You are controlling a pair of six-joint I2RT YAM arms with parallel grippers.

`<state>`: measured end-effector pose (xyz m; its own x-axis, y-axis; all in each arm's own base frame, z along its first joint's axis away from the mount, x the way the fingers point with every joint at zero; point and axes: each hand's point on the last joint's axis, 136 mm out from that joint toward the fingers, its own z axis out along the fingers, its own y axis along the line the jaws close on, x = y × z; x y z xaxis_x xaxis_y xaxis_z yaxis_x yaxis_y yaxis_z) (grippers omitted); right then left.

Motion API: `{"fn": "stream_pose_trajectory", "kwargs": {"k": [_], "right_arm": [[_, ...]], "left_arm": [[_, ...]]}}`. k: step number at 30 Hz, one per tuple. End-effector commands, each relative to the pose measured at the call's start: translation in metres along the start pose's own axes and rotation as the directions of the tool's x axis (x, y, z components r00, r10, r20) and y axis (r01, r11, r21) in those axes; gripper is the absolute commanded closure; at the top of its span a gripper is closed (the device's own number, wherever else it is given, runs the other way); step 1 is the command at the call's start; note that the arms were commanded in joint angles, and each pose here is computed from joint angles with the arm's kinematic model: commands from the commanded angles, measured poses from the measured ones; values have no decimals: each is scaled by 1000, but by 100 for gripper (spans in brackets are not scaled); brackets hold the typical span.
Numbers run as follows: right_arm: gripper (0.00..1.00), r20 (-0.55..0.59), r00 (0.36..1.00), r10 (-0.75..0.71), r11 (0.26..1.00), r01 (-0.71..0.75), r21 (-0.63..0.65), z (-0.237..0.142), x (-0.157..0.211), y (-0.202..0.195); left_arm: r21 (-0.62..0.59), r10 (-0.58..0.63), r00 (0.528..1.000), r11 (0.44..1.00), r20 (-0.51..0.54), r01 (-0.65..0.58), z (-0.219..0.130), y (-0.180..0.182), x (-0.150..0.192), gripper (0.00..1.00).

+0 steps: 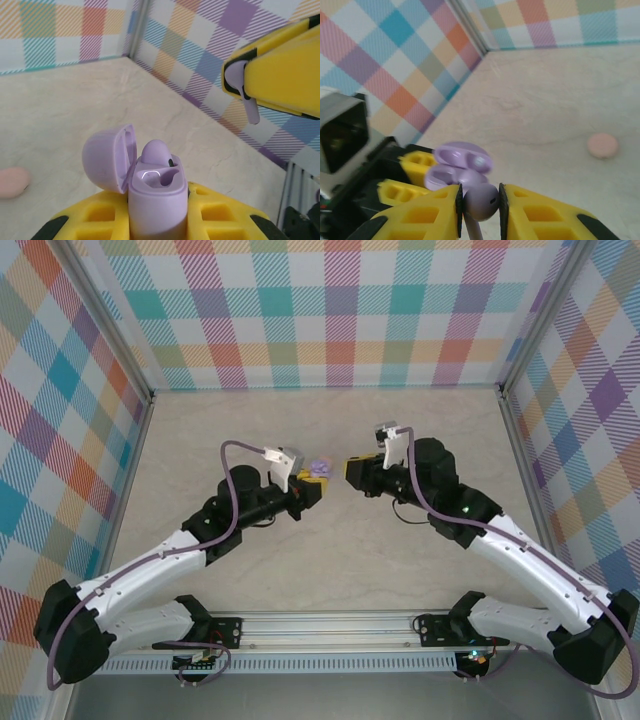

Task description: Insert the wireless bluetooth earbuds into the charging case

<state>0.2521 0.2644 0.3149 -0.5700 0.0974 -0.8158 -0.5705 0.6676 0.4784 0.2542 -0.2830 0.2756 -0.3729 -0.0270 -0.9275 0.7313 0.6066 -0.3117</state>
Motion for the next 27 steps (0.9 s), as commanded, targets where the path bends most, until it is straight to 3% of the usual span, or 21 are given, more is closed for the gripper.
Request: {"fn": "stream_pose_trajectory", "kwargs": {"k": [1, 7, 16, 27], "right_arm": [[74, -99, 994, 36, 983, -18, 181, 4, 32, -39], [74, -213, 964, 156, 929, -69, 364, 21, 93, -94], [74, -336, 898, 283, 856, -79, 511, 54, 170, -147], [73, -420, 836, 354, 814, -54, 578, 85, 216, -177]], "left_arm": [[-64, 32, 999, 997, 5, -31, -15, 2, -9, 100], [-94, 42, 999, 995, 8, -41, -31, 4, -11, 100], [-89, 42, 999, 995, 6, -41, -36, 3, -10, 100], [-79, 41, 999, 996, 9, -40, -36, 1, -10, 100]]}}
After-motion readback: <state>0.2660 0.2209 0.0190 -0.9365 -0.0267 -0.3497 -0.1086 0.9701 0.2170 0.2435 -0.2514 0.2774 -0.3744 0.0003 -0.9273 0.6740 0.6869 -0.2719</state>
